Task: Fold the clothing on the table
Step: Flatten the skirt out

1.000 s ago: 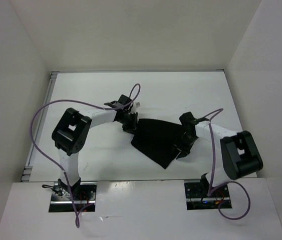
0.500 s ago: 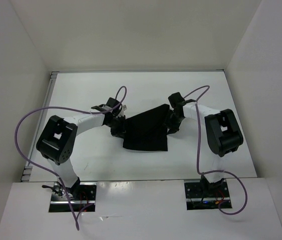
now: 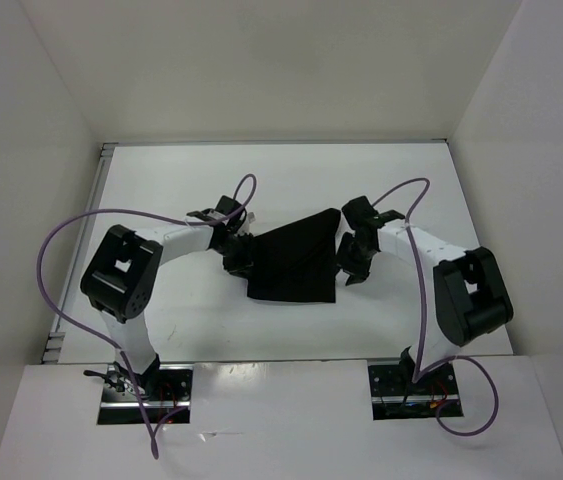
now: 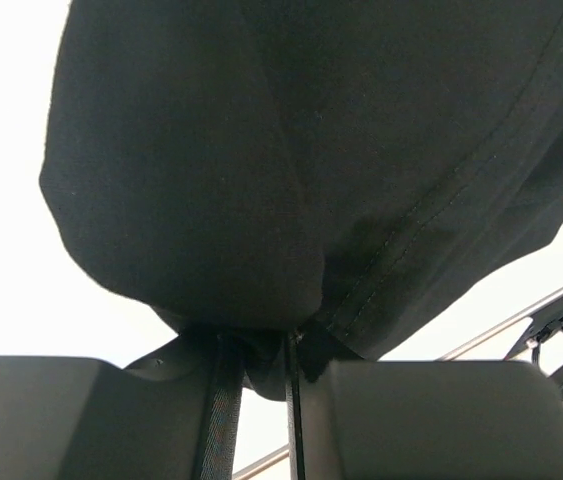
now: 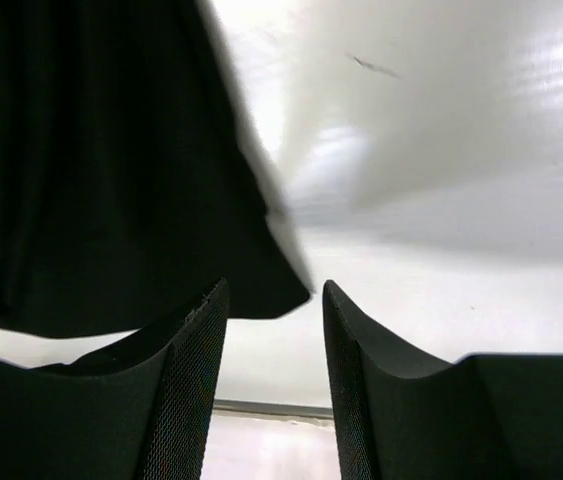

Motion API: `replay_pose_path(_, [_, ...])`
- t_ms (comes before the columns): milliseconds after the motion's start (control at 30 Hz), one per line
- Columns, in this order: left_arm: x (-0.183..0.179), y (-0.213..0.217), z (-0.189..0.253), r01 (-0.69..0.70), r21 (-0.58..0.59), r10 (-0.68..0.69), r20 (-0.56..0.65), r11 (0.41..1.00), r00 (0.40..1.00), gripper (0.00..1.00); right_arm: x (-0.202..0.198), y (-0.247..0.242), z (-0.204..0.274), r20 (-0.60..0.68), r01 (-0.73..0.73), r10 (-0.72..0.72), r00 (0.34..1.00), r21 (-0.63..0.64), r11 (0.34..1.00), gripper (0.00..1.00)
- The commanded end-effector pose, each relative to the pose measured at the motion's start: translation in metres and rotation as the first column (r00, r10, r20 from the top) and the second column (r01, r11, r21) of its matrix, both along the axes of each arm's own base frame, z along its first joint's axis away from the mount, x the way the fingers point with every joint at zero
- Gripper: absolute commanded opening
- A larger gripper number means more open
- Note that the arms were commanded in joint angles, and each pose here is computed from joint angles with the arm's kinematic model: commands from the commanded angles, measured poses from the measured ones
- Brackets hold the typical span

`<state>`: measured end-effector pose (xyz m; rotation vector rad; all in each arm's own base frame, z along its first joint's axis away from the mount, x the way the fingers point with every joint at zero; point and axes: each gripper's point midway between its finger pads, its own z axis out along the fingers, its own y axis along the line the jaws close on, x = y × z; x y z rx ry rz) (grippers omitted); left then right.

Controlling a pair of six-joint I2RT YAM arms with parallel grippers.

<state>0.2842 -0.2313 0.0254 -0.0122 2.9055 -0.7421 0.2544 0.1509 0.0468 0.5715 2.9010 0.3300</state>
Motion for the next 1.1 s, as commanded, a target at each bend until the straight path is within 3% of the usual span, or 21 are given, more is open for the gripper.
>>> replay_pose_path(0, [0.006, -0.006, 0.002, 0.024, -0.015, -0.024, 0.01, 1.0, 1.0, 0.26, -0.021, 0.002, -0.014, -0.081, -0.031, 0.029, 0.996, -0.014, 0.999, 0.48])
replay_pose_path(167, [0.013, -0.002, 0.001, 0.014, -0.014, -0.014, 0.014, 1.0, 1.0, 0.26, -0.028, 0.018, -0.036, -0.133, -0.084, 0.082, 0.988, -0.009, 0.996, 0.48])
replay_pose_path(267, [0.014, 0.0, 0.001, 0.008, -0.022, -0.008, 0.011, 1.0, 1.0, 0.26, -0.032, 0.024, -0.052, -0.162, -0.109, 0.104, 0.981, -0.02, 0.994, 0.43])
replay_pose_path(300, [0.013, 0.0, -0.002, 0.008, -0.018, -0.008, 0.003, 1.0, 1.0, 0.26, -0.03, 0.028, -0.054, -0.158, -0.118, 0.114, 0.981, -0.018, 0.993, 0.25])
replay_pose_path(367, [0.015, 0.003, 0.0, 0.005, -0.042, -0.005, -0.004, 0.999, 1.0, 0.26, -0.023, 0.027, -0.058, -0.145, -0.106, 0.099, 0.985, -0.041, 0.994, 0.06])
replay_pose_path(400, [0.018, 0.004, 0.002, 0.001, -0.057, -0.001, 0.0, 0.998, 1.0, 0.38, -0.015, 0.029, -0.054, -0.122, -0.104, 0.098, 0.988, -0.042, 0.994, 0.0])
replay_pose_path(500, [0.032, 0.003, 0.047, 0.006, -0.194, 0.012, 0.093, 0.981, 0.996, 0.66, 0.017, 0.029, -0.006, 0.012, -0.084, 0.085, 0.996, -0.098, 0.992, 0.0])
replay_pose_path(533, [0.037, 0.004, 0.081, 0.02, -0.235, 0.024, 0.182, 0.972, 0.983, 0.81, 0.03, 0.014, 0.009, 0.076, -0.059, 0.074, 0.994, -0.183, 0.981, 0.0])
replay_pose_path(633, [0.046, 0.027, 0.139, -0.023, -0.256, 0.111, 0.331, 0.966, 0.937, 0.94, 0.055, -0.009, 0.077, 0.199, 0.011, 0.043, 0.979, -0.262, 0.965, 0.0])
replay_pose_path(733, [0.049, 0.057, 0.159, -0.085, -0.198, 0.16, 0.401, 0.976, 0.902, 0.98, 0.074, -0.012, 0.129, 0.289, 0.03, 0.047, 0.956, -0.259, 0.966, 0.0])
replay_pose_path(833, [0.036, 0.069, 0.139, -0.122, -0.175, 0.178, 0.357, 0.977, 0.917, 0.98, 0.077, 0.011, 0.128, 0.268, -0.048, 0.102, 0.958, -0.203, 0.978, 0.0])
replay_pose_path(967, [0.028, 0.068, 0.121, -0.139, -0.208, 0.199, 0.305, 0.968, 0.931, 0.98, 0.085, 0.085, 0.116, 0.267, -0.21, 0.229, 0.936, -0.097, 0.973, 0.0])
replay_pose_path(1000, [0.028, 0.073, 0.116, -0.161, -0.195, 0.213, 0.289, 0.968, 0.933, 0.98, 0.089, 0.134, 0.113, 0.276, -0.322, 0.328, 0.904, -0.066, 0.944, 0.0])
replay_pose_path(1067, [0.033, 0.082, 0.112, -0.181, -0.187, 0.23, 0.287, 0.965, 0.93, 0.98, 0.099, 0.181, 0.13, 0.341, -0.42, 0.403, 0.849, -0.025, 0.907, 0.0])
